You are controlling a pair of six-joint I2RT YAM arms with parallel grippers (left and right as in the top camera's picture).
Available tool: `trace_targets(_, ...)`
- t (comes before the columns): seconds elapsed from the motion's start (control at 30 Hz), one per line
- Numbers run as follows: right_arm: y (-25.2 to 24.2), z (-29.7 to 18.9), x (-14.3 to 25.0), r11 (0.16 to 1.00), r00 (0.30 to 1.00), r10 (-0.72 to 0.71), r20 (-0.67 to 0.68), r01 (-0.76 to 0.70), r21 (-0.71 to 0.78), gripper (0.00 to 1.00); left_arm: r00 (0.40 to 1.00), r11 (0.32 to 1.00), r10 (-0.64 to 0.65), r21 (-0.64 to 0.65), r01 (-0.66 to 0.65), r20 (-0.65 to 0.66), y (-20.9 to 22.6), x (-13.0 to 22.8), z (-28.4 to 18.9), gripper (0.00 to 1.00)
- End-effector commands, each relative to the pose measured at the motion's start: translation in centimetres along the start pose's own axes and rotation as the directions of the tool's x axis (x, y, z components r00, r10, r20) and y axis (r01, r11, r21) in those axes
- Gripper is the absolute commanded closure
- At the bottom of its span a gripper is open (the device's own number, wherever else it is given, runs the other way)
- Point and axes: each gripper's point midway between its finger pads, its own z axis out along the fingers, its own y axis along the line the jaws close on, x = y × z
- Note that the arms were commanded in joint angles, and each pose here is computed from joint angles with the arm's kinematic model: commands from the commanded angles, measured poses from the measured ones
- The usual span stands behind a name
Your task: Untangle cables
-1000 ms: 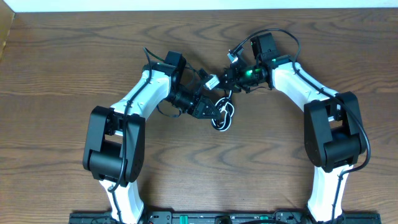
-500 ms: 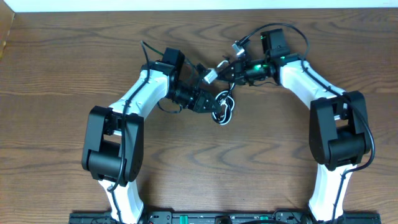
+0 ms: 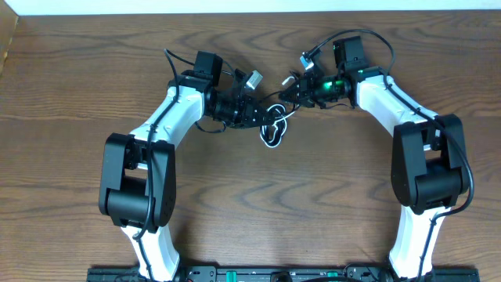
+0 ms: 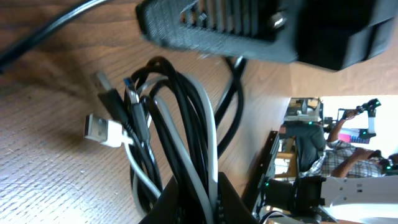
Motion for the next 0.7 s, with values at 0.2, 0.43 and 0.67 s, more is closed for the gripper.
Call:
trace_targets(0.2, -3.1, 0.6, 1.0, 0.983, 0.999, 0.046, -0.004, -0.045, 0.178, 0.99, 0.999, 0.999, -0.039, 0.02, 0.038, 0.022, -0.3, -0.3, -0.9, 0.92)
trace_targets(0.43, -3.2, 1.4, 1.7, 0.975, 1.0, 0.025, -0.018, -0.021, 0.219, 0.99, 0.999, 0.999, -0.045, 0.02, 0.044, 0.021, -0.4, -0.3, -0.8, 0.76)
trace_targets(0.67, -2.4, 2.5, 2.5, 0.976, 0.999, -0.01, -0.048, 0.02, 0.217, 0.99, 0.999, 0.999, -0.045, 0.019, 0.044, 0.021, -0.4, -0.3, -0.8, 0.68)
